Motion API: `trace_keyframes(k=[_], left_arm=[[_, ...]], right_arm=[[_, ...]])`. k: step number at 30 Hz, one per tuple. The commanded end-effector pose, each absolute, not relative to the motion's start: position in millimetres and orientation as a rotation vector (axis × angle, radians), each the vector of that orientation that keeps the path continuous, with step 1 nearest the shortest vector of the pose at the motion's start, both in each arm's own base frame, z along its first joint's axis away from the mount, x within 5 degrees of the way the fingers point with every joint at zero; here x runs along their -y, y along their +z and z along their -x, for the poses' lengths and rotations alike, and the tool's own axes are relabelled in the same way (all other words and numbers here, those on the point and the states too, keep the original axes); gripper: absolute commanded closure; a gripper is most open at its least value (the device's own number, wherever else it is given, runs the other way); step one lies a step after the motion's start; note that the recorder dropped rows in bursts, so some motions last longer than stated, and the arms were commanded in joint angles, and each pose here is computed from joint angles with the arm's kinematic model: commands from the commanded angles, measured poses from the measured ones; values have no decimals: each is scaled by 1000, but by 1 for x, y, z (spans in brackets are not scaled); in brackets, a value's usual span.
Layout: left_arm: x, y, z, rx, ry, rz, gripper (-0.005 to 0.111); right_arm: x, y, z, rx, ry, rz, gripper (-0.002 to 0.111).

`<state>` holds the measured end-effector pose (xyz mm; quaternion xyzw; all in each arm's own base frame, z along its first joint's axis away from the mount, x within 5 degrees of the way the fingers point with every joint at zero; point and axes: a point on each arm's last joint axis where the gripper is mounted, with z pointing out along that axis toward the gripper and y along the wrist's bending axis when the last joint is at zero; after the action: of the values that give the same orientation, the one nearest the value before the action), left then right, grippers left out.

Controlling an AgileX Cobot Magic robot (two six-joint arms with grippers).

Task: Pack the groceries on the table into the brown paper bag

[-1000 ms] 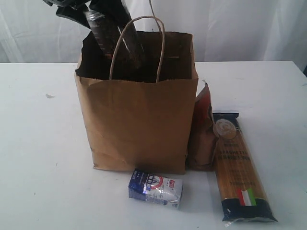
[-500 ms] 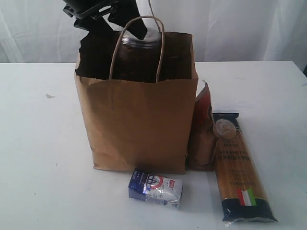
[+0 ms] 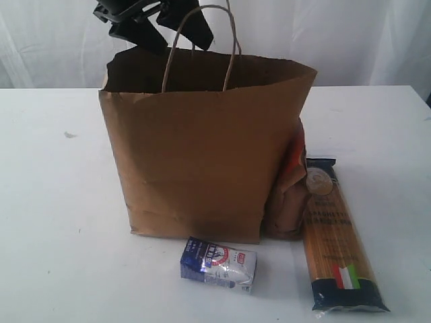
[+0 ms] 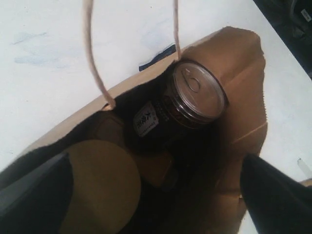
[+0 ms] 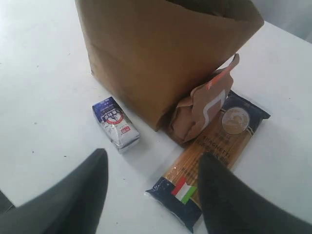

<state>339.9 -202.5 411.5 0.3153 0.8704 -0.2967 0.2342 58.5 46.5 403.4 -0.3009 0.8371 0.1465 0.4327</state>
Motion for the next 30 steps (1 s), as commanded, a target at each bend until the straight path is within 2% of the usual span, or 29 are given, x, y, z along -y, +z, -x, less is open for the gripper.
trace_keyframes(k=[1, 6, 8, 9, 12, 16, 17, 21, 25, 30], left_arm=[[190, 439, -311, -2376, -791, -926, 16], [171, 463, -293, -2358, -633, -847, 16], [162, 473, -284, -2344, -566, -810, 22], [158, 478, -279, -2335, -549, -794, 28], [149, 495, -262, -2285, -526, -779, 57], [136, 518, -234, -2204, -525, -769, 102], [132, 523, -226, -2186, -522, -759, 106], [113, 541, -199, -2143, -460, -662, 107], [92, 545, -167, -2138, -416, -579, 107], [71, 504, -135, -2251, -318, -574, 107]], right_arm=[[-46, 403, -58, -2080, 367, 745, 56], [-46, 403, -58, -2082, 366, 746, 56], [-46, 403, -58, -2082, 366, 746, 56], [-46, 403, -58, -2082, 366, 746, 56], [-45, 403, -57, -2086, 365, 747, 56], [-44, 400, -56, -2123, 354, 764, 56], [-44, 398, -55, -2139, 345, 778, 56], [-42, 396, -53, -2165, 328, 808, 56], [-45, 396, -50, -2151, 368, 852, 56], [-65, 382, -41, -2123, 595, 1057, 56]])
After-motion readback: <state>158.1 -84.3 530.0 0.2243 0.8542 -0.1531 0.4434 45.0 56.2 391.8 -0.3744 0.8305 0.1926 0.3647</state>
